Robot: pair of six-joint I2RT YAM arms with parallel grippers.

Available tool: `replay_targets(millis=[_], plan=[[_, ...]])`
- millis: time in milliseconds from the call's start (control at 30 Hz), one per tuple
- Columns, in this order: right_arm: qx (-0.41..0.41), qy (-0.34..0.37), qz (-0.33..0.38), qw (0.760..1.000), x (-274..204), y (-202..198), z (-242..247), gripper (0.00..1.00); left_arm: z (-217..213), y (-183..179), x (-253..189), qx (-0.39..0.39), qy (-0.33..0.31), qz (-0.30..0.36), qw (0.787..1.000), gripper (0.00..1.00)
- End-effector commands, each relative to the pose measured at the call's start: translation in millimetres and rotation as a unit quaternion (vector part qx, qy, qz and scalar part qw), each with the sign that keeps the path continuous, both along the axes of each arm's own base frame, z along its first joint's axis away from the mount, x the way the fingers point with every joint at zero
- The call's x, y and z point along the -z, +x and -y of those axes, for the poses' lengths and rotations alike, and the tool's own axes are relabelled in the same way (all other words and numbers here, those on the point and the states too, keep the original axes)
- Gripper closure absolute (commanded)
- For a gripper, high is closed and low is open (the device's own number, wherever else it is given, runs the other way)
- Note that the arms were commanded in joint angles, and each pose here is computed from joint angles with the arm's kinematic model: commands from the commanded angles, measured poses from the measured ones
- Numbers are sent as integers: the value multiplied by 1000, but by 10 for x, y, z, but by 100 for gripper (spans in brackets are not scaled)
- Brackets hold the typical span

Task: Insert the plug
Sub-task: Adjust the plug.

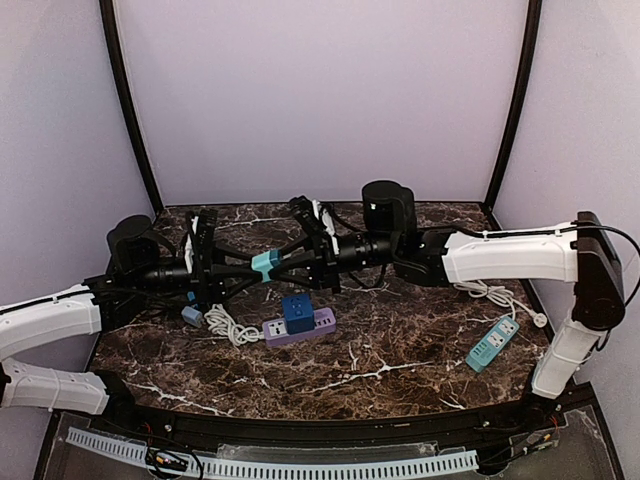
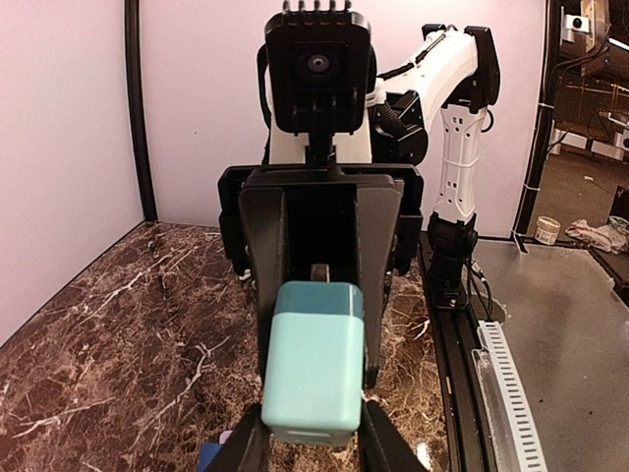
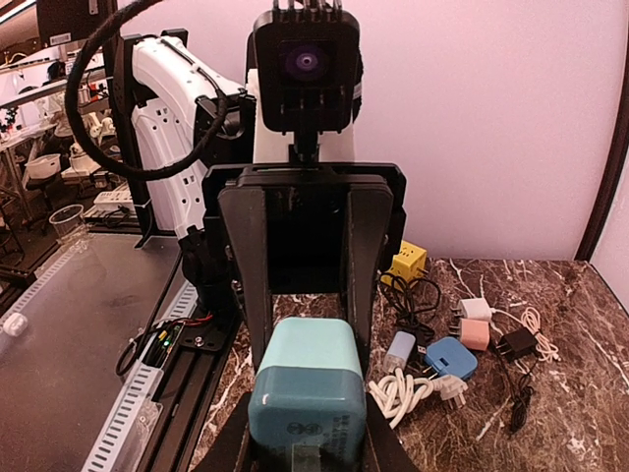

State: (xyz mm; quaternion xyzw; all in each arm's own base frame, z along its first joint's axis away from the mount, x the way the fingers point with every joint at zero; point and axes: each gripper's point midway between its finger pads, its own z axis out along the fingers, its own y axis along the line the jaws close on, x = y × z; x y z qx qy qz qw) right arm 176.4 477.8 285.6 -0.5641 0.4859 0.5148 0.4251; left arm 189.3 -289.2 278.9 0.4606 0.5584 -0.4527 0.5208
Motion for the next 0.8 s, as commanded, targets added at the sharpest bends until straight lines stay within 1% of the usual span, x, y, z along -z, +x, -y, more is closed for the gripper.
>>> replay_targets(millis=[0,100,167,200,233,267,300,333,367,400,467,500,533,567,600,633,667,733,767], plan=[[-4,14,9,1000,-85,0,-79,100,43,-100,-128,25,-10,23,999,65],[-4,16,10,1000,-104,2,-88,100,51,-110,-102,26,-7,20,999,66],[-4,16,9,1000,-101,6,-96,100,55,-120,-104,28,-7,23,999,70],[-4,16,9,1000,-104,7,-99,100,56,-122,-109,28,-8,25,999,75],[-3,15,8,1000,-96,10,-103,100,58,-128,-110,29,-7,26,999,78],[-2,14,7,1000,-85,17,-104,100,58,-128,-107,29,-6,27,999,85],[-1,12,6,1000,-75,21,-109,100,54,-124,-102,27,-5,26,999,88],[1,9,4,1000,-58,30,-114,100,54,-123,-101,27,-5,26,999,95],[4,6,3,1000,-40,43,-117,100,50,-117,-94,24,-4,23,999,97],[8,2,2,1000,-19,60,-122,98,46,-111,-96,21,-3,20,1000,99],[19,-8,3,1000,13,98,-124,88,34,-96,-92,14,3,13,1000,99],[27,-14,5,1000,25,123,-117,79,27,-92,-36,10,14,-1,1000,99],[38,-22,9,999,46,156,-105,66,12,-56,-53,-2,18,-3,1000,99],[51,-30,16,998,65,191,-83,54,-7,-49,46,-9,36,-25,999,99],[64,-37,26,997,68,215,-60,35,-30,-4,41,-27,43,-28,998,99],[77,-47,37,995,89,248,-28,16,-61,1,164,-37,65,-53,996,99],[90,-53,51,993,84,274,10,2,-99,63,182,-61,75,-60,994,99],[118,-69,89,987,121,319,88,1,-206,95,424,-94,124,-111,982,99],[124,-73,115,983,123,305,113,1,-252,148,451,-115,134,-119,977,99]])
